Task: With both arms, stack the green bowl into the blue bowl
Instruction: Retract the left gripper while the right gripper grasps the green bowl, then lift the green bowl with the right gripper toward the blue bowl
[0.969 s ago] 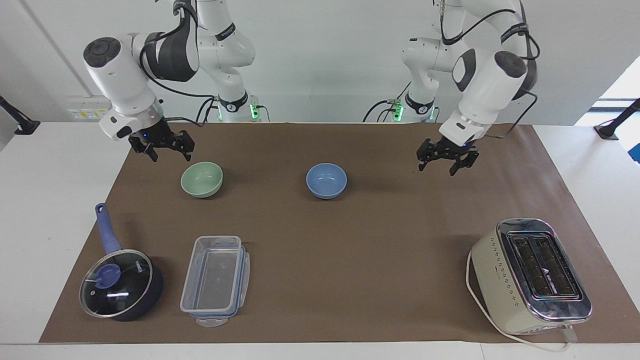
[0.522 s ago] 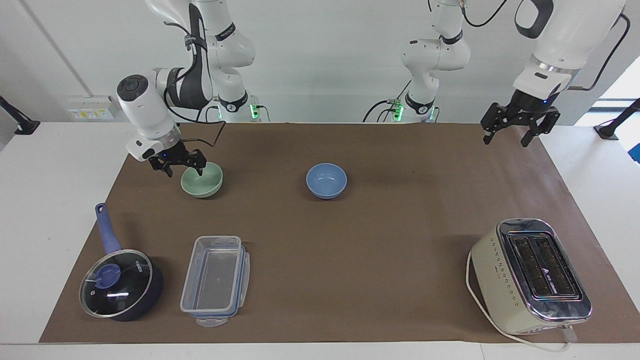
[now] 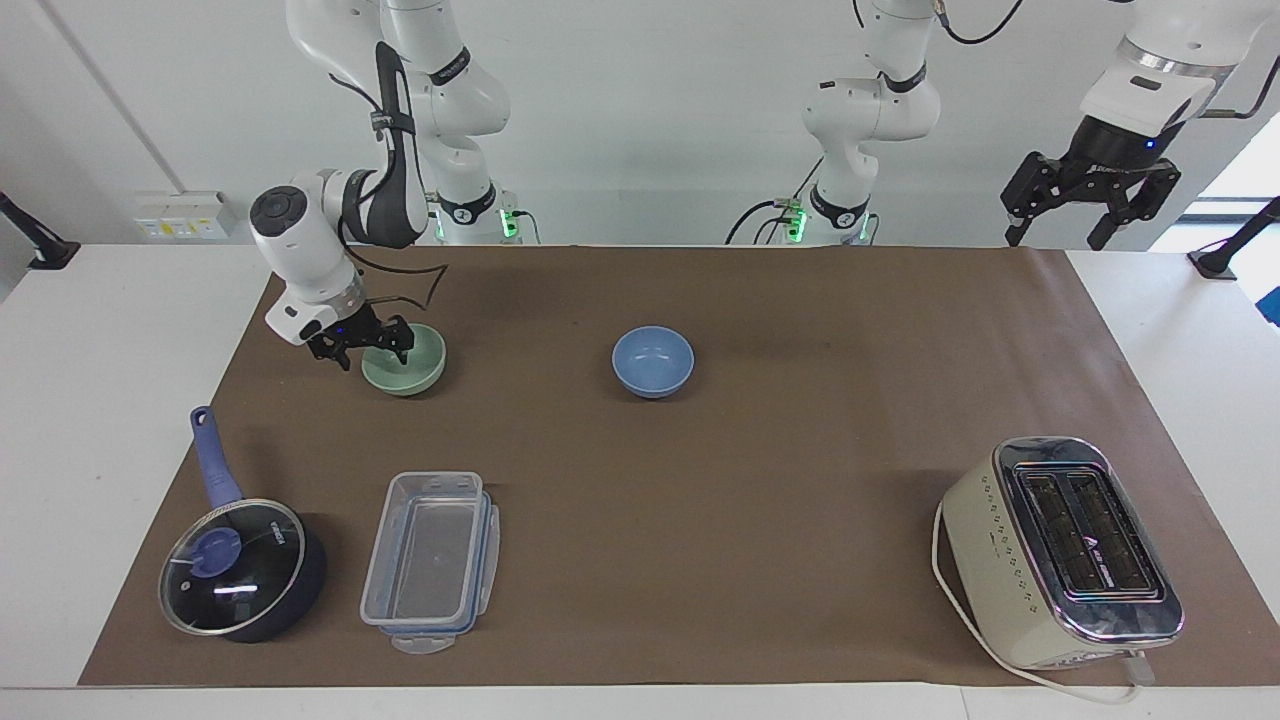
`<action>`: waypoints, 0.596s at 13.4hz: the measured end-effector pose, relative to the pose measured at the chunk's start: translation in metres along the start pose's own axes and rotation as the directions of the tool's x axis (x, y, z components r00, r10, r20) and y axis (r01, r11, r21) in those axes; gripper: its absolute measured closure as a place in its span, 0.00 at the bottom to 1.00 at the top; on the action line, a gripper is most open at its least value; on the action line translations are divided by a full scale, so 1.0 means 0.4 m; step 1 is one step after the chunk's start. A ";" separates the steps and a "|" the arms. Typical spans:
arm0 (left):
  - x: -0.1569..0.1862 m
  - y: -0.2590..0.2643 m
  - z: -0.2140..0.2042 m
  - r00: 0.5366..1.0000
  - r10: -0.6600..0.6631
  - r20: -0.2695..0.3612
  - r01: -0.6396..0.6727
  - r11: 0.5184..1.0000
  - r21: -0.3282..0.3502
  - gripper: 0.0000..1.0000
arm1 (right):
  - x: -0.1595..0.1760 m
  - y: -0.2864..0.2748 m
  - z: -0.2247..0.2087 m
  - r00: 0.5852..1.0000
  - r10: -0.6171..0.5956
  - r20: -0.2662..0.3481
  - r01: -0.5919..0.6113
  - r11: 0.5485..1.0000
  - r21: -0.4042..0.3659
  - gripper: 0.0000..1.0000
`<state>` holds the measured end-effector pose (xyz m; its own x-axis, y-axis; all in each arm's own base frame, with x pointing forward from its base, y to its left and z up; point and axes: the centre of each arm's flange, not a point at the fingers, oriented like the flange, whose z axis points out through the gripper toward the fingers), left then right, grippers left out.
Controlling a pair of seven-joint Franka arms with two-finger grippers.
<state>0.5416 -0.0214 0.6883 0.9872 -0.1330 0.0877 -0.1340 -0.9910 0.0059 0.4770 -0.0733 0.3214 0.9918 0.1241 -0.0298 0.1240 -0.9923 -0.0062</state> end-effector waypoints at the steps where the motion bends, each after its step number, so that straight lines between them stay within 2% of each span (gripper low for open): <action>1: -0.002 0.001 0.004 1.000 0.001 0.011 -0.001 1.000 -0.001 0.00 | 0.000 0.001 0.000 1.000 -0.010 0.000 0.010 1.000 0.000 0.00; 2: -0.006 0.002 0.006 1.000 0.001 0.023 -0.001 1.000 -0.002 0.00 | 0.000 0.002 0.000 1.000 -0.018 0.000 0.018 1.000 0.000 0.07; 4: -0.013 0.006 0.005 0.999 0.003 0.033 -0.003 1.000 -0.004 0.00 | -0.002 0.009 0.000 1.000 -0.023 -0.001 0.023 1.000 0.000 0.34; 8: -0.018 0.008 0.003 0.999 0.005 0.039 -0.005 1.000 -0.005 0.00 | -0.003 0.014 -0.001 1.000 -0.020 -0.002 0.020 1.000 0.000 0.77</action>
<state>0.5340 -0.0235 0.6864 0.9892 -0.1383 0.0493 -0.1389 -0.9903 0.0101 0.4764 -0.0792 0.3218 0.9892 0.1439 -0.0281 0.1438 -0.9896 -0.0067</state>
